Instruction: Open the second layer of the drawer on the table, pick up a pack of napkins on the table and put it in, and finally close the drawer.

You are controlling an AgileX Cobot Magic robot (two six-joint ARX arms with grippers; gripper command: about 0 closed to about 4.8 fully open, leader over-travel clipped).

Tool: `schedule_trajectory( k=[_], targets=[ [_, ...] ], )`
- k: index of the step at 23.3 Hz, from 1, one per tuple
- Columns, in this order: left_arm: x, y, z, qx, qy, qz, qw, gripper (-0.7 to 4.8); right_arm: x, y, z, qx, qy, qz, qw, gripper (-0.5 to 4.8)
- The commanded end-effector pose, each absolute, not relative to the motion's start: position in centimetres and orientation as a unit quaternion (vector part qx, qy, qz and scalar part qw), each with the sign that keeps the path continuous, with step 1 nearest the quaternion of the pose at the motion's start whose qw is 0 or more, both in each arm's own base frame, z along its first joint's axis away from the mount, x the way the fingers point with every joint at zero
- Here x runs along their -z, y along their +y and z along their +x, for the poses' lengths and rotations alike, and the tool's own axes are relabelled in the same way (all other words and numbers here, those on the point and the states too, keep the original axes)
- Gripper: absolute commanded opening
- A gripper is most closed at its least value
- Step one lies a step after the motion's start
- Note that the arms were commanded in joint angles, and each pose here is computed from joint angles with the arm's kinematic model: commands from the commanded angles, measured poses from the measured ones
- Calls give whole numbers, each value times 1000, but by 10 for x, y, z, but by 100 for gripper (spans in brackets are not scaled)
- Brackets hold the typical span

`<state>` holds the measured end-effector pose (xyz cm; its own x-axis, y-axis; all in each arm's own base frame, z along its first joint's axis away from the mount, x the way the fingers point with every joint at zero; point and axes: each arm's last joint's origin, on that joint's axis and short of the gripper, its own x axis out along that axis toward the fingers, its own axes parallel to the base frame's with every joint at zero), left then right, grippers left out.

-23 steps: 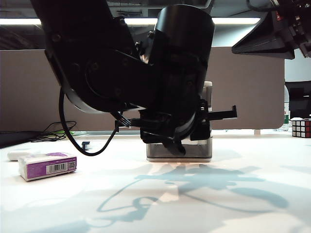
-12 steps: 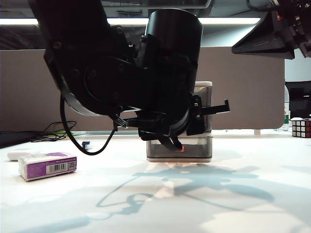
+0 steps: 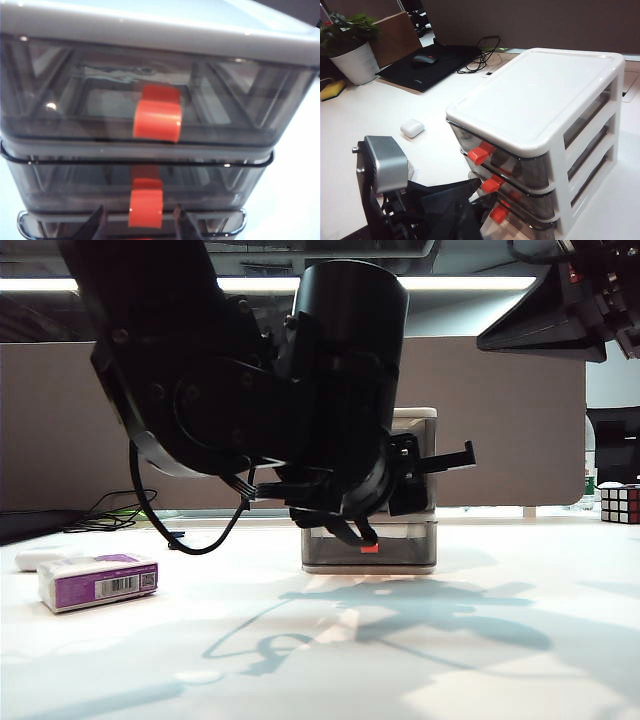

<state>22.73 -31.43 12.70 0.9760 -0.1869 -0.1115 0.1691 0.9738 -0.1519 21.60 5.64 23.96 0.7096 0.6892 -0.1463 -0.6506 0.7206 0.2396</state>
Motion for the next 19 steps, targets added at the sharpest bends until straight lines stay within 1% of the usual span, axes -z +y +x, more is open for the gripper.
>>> schedule_trajectory(
  k=[1, 10, 19],
  targets=[
    [-130, -314, 229, 90, 55, -83, 991, 166, -243, 57, 216, -367, 104, 82, 921, -5],
    [-137, -321, 234, 94, 52, -82, 991, 166, -243, 57, 216, -368, 104, 83, 920, -5],
    [-128, -319, 240, 86, 64, -69, 992, 166, -243, 57, 216, -367, 105, 83, 920, -5]
  ],
)
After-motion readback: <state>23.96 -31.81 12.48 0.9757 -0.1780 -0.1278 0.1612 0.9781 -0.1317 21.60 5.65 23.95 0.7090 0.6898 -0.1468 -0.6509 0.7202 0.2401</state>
